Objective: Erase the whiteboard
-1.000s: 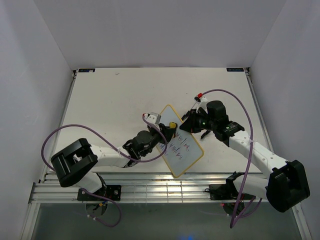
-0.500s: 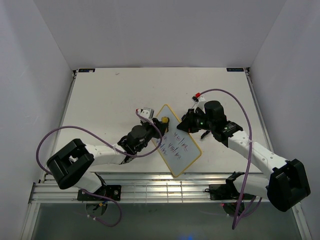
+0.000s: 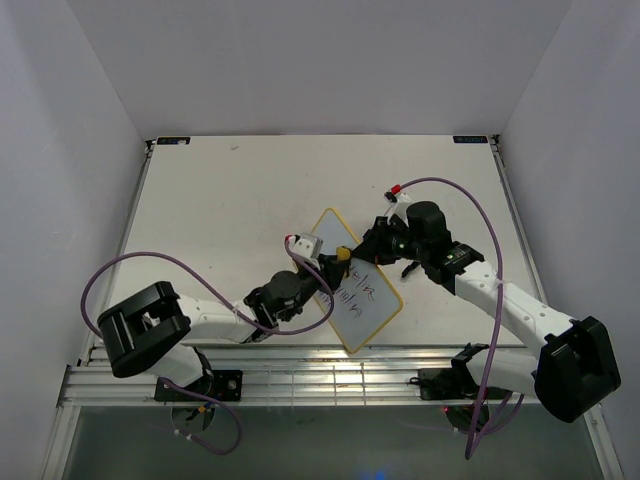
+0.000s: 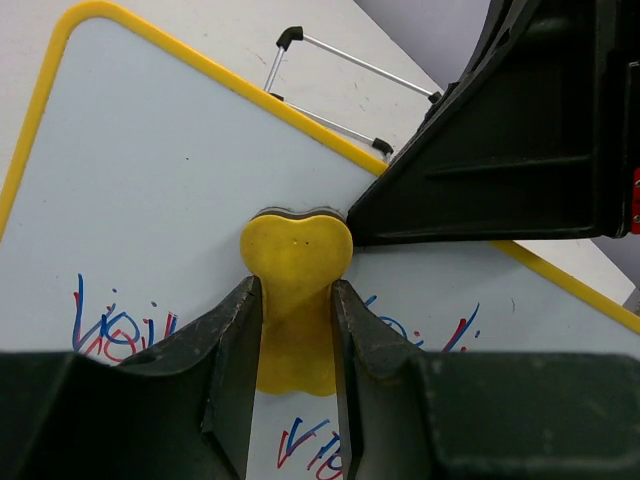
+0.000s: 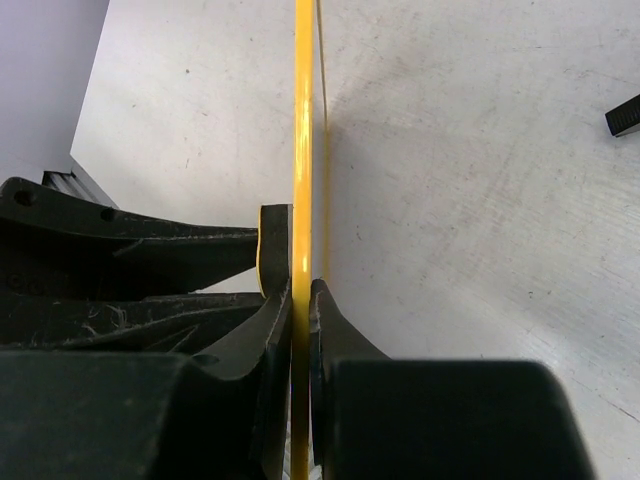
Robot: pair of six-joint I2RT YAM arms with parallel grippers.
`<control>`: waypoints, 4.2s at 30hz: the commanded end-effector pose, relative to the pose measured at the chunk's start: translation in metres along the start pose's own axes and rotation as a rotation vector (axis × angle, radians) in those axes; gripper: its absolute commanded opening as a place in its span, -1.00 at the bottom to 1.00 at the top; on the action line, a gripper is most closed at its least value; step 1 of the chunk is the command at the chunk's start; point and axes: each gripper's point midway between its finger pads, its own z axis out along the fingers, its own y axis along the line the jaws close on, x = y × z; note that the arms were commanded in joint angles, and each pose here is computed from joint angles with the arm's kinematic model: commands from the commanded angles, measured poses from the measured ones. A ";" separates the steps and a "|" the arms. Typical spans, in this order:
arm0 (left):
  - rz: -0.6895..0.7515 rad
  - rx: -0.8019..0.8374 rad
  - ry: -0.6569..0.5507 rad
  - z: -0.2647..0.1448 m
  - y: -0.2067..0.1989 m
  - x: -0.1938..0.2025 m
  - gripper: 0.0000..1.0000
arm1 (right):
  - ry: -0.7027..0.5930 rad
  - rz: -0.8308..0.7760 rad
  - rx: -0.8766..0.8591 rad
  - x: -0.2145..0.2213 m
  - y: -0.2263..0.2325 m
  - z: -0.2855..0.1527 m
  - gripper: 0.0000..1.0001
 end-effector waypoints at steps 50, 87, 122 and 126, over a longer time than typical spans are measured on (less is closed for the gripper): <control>0.084 0.019 0.219 -0.017 -0.038 0.070 -0.77 | -0.167 -0.042 -0.226 -0.043 0.079 -0.007 -0.85; 0.198 0.153 0.089 -0.018 -0.073 0.043 -0.82 | -0.140 0.075 -0.174 -0.032 0.067 0.000 -0.85; 0.378 0.367 0.100 -0.018 -0.136 0.049 -0.78 | -0.117 0.113 -0.162 -0.023 0.065 -0.007 -0.85; 0.411 0.421 0.148 -0.026 -0.143 0.065 -0.78 | -0.114 0.107 -0.171 -0.023 0.067 -0.007 -0.85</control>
